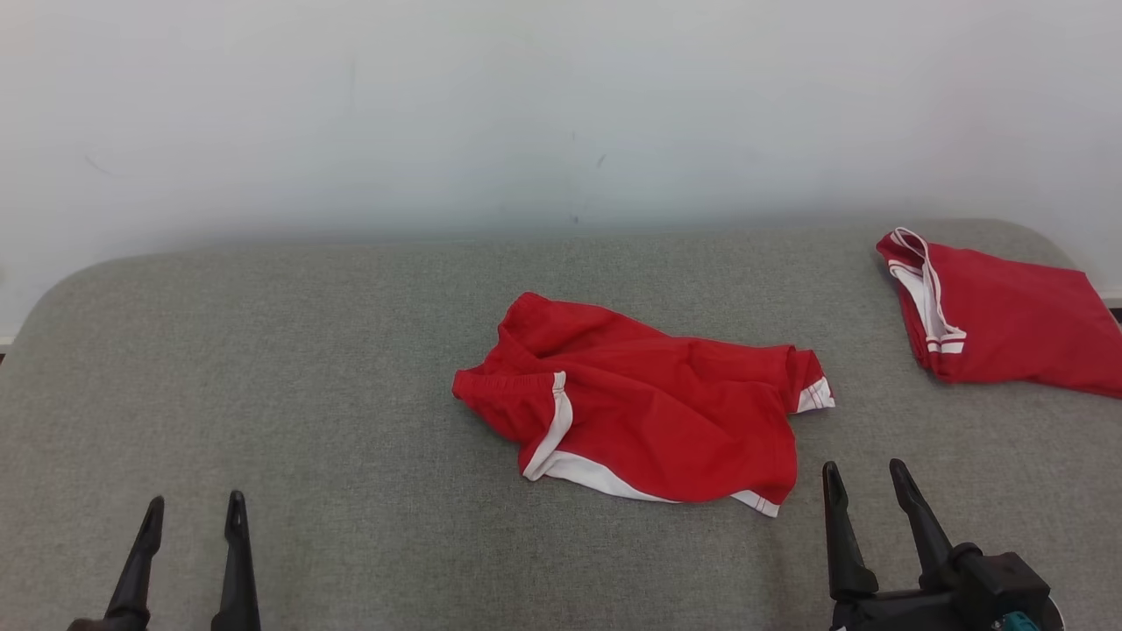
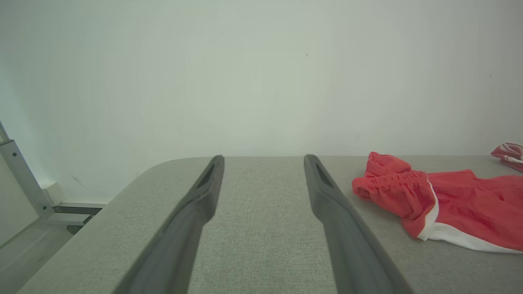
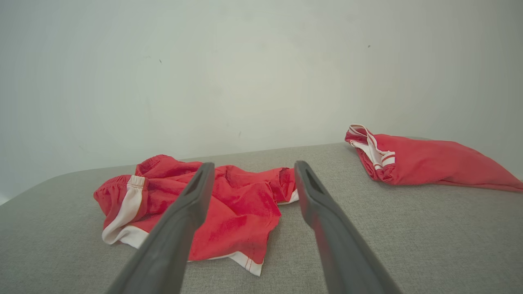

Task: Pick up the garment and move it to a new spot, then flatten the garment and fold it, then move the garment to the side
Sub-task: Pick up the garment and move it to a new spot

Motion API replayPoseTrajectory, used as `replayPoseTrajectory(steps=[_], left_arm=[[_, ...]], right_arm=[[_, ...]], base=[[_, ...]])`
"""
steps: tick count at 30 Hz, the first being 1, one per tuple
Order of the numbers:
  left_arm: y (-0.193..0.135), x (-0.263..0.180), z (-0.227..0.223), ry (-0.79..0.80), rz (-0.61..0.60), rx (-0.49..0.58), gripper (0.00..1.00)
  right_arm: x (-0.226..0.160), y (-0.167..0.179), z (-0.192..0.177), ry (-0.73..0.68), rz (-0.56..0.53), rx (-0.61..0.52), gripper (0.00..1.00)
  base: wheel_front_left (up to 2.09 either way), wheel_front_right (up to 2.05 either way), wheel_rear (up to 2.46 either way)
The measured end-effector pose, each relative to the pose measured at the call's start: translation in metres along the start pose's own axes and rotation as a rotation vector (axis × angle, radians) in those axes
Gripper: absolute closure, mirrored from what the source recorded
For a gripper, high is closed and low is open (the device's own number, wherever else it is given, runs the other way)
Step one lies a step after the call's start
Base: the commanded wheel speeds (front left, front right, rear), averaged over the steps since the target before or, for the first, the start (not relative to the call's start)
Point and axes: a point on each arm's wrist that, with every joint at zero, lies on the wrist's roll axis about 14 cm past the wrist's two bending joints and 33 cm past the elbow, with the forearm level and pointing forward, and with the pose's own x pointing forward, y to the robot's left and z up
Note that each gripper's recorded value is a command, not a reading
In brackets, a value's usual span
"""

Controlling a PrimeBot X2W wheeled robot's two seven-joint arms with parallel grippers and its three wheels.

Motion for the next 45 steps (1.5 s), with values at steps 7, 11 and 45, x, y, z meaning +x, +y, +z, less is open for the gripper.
replayPoseTrajectory(steps=[7,11,45], left_arm=[[0.006,-0.014,-0.009,0.027,0.039,0.009,0.0],[0.001,-0.018,-0.015,0.043,0.024,0.016,0.0],[-0.001,-0.021,-0.029,0.085,0.004,0.032,0.0]], right_arm=[[-0.003,-0.001,-0.004,0.012,-0.003,0.001,0.0],[-0.003,-0.001,-0.005,0.017,-0.004,-0.001,0.0],[-0.007,-0.003,-0.018,0.057,-0.011,0.004,0.0]], base=[[0.0,0.0,0.0],[0.0,0.0,0.0],[0.0,0.0,0.0]])
